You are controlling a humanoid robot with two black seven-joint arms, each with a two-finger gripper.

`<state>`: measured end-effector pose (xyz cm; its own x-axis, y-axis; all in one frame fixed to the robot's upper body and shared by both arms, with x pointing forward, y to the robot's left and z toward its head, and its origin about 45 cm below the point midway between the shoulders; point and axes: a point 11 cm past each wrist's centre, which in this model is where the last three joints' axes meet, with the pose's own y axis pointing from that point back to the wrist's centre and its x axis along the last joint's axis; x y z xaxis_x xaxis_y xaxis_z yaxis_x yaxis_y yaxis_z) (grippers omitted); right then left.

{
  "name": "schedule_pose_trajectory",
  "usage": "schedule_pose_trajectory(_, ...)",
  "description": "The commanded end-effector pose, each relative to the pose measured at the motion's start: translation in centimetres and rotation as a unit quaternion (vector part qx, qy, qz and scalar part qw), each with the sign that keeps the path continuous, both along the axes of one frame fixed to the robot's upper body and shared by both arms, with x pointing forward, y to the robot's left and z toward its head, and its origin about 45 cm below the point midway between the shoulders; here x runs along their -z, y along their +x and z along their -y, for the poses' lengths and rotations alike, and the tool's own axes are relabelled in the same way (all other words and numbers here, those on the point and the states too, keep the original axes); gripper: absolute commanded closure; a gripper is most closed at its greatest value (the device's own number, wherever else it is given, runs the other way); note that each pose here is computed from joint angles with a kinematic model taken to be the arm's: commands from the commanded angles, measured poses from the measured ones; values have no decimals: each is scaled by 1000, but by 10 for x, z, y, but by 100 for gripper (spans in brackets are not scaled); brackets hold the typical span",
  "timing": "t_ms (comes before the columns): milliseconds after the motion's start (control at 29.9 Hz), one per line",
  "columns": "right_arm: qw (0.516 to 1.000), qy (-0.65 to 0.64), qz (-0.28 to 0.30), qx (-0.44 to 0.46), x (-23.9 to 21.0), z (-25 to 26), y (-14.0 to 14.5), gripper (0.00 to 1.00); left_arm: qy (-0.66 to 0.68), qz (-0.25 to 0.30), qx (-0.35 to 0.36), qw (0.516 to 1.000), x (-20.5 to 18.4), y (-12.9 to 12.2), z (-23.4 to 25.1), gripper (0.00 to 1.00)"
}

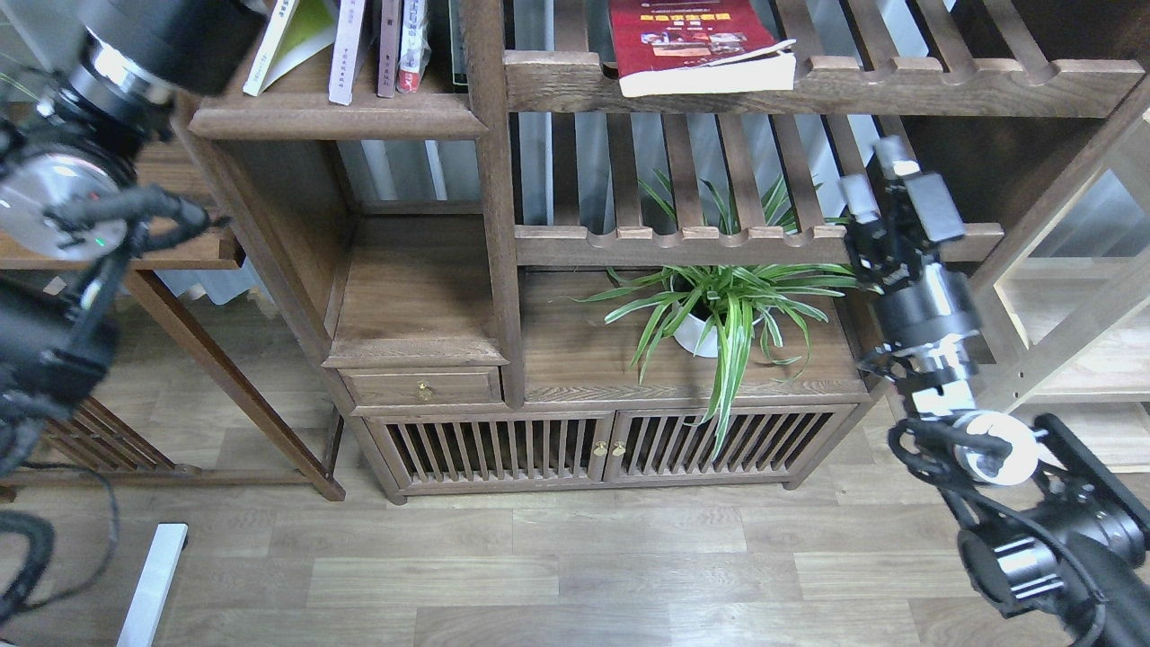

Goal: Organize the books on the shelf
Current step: 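Bring both grippers back to the shelf, right gripper reaching the red book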

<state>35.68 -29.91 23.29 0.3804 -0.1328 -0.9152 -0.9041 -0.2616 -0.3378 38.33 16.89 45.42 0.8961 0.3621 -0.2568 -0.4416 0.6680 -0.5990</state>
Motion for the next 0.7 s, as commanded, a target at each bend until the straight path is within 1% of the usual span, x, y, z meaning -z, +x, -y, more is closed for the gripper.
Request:
schedule_pose_trajectory(0,999,-7,4,-37,-4,-25,4,27,-3,-33,13,999,26,-3,10,1)
schedule_pose_trajectory(67,999,-12,4,-53,-4,-35,5,27,10,-59,14,998,48,-4,12,1)
schedule_pose_trajectory(234,996,-24,13,-84,-11,-55,10,27,33,-141,24,989,118,-19,18,1)
schedule_pose_trajectory(301,995,-27,19,-94,-16,-61,13,27,31,-160,23,986,134,-24,18,1)
schedule_pose_trajectory(435,992,-19,54,-108,-44,-78,26,27,17,-184,31,982,150,-29,28,1)
schedule_pose_trajectory(535,990,0,74,-121,-59,-97,31,27,23,-202,26,979,163,-28,27,1)
schedule_pose_trajectory(602,989,6,79,-125,-63,-103,33,27,18,-210,29,977,169,-27,33,1)
schedule_pose_trajectory(669,989,5,81,-126,-65,-103,33,26,5,-211,40,977,166,-27,45,1)
